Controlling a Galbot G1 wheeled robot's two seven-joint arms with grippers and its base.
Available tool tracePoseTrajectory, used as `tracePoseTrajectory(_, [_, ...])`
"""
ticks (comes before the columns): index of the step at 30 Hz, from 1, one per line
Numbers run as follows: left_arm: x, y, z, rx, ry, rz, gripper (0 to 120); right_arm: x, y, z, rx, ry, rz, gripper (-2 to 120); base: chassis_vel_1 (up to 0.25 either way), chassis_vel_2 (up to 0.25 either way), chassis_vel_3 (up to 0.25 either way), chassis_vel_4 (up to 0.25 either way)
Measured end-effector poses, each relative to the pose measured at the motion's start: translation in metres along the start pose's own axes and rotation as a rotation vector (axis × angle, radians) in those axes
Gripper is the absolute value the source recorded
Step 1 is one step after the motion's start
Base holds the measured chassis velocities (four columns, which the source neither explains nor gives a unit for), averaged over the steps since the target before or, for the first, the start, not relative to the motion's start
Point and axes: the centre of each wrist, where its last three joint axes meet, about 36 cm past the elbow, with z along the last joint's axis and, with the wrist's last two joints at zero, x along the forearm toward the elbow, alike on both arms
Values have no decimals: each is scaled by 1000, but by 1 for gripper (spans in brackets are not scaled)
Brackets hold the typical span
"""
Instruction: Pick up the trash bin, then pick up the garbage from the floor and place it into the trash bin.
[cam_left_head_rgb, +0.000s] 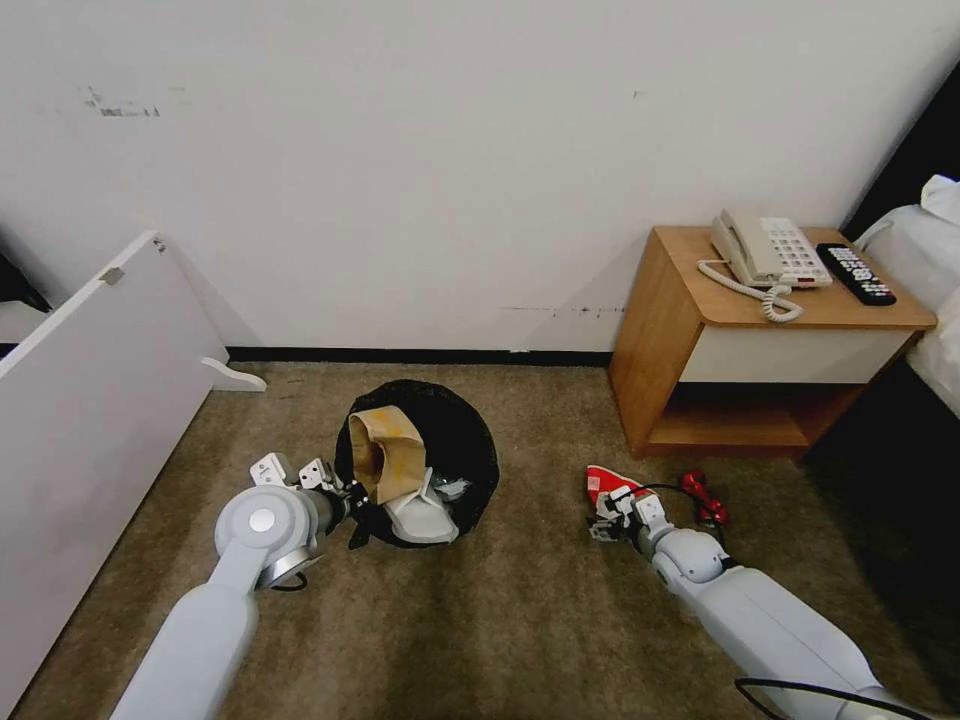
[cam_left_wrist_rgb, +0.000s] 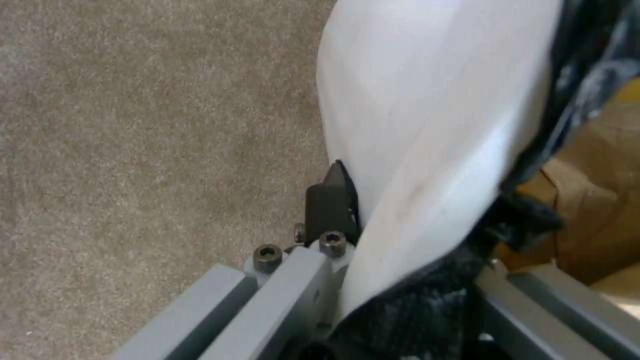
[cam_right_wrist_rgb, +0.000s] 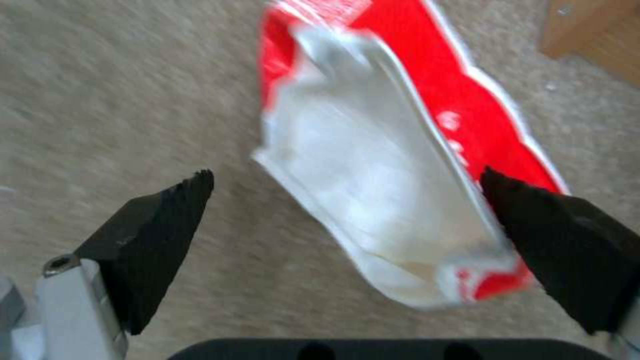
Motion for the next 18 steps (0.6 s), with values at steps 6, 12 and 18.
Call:
tracePoseTrajectory(6, [0,1,-1,2,-2,-1,0,-7,-5,4,38,21,24,96,0,0,0,0])
tracePoseTrajectory(12, [-1,1,-2,4,-4,-2,0,-16,2,-7,32,-12,11,68,0,0,0,0])
tracePoseTrajectory(18, [-1,1,-1,4,-5,-2,0,-18,4,-13,29,-29,9,53,0,0,0,0])
